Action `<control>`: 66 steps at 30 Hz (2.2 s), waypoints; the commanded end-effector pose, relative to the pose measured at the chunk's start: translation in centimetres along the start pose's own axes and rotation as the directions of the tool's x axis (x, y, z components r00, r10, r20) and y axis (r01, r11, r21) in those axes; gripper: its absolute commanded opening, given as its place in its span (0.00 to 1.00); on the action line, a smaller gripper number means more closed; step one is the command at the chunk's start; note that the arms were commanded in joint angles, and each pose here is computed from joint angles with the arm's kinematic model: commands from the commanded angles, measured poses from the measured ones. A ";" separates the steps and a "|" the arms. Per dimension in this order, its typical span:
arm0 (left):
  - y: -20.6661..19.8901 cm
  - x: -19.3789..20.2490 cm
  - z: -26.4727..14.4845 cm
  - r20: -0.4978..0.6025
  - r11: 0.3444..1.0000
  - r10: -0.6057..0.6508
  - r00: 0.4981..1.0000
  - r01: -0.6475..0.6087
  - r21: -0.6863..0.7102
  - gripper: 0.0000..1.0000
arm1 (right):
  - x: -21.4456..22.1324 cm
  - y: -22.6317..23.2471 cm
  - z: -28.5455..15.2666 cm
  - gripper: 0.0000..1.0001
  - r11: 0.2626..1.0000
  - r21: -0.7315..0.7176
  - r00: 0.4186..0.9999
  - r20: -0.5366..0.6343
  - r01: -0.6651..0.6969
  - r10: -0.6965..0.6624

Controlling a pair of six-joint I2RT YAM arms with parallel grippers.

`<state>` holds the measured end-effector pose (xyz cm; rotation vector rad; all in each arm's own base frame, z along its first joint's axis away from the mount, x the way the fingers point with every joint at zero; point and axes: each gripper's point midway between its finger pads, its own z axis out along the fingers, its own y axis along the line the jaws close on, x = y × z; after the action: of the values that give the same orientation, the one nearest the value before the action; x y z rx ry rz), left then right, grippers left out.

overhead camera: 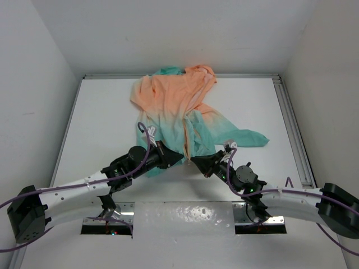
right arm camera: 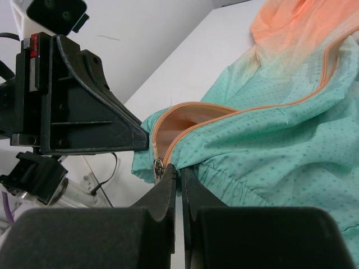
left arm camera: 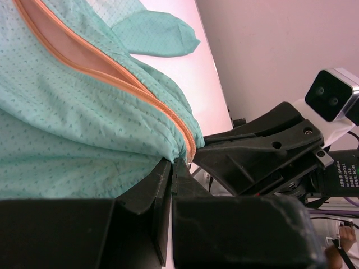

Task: Zip up the jacket

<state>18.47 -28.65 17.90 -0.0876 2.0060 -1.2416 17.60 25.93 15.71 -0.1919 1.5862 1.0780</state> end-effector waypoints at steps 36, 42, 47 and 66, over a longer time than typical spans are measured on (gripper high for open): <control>-0.5 -1.0 0.0 0.027 0.999 -0.032 0.999 0.032 0.005 0.00 | -0.7 0.4 -0.2 0.00 0.999 -0.007 0.998 0.035 0.050 -0.050; -0.7 -0.7 0.1 0.010 1.000 -0.026 1.000 0.026 0.016 0.00 | -0.7 0.5 -0.1 0.00 0.999 -0.010 0.998 0.034 0.053 -0.053; -0.5 -0.2 0.2 -0.004 0.999 -0.030 1.000 0.030 0.020 0.00 | -0.7 0.4 0.0 0.00 0.998 -0.007 0.998 0.029 0.058 -0.058; -0.2 0.5 0.3 -0.035 0.999 -0.035 0.999 0.035 0.014 0.00 | -0.8 0.6 0.2 0.00 0.998 -0.005 0.998 0.033 0.060 -0.060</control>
<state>18.01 -28.75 16.75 -0.0975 2.0672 -1.2444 17.49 25.78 15.12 -0.2319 1.5931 1.0216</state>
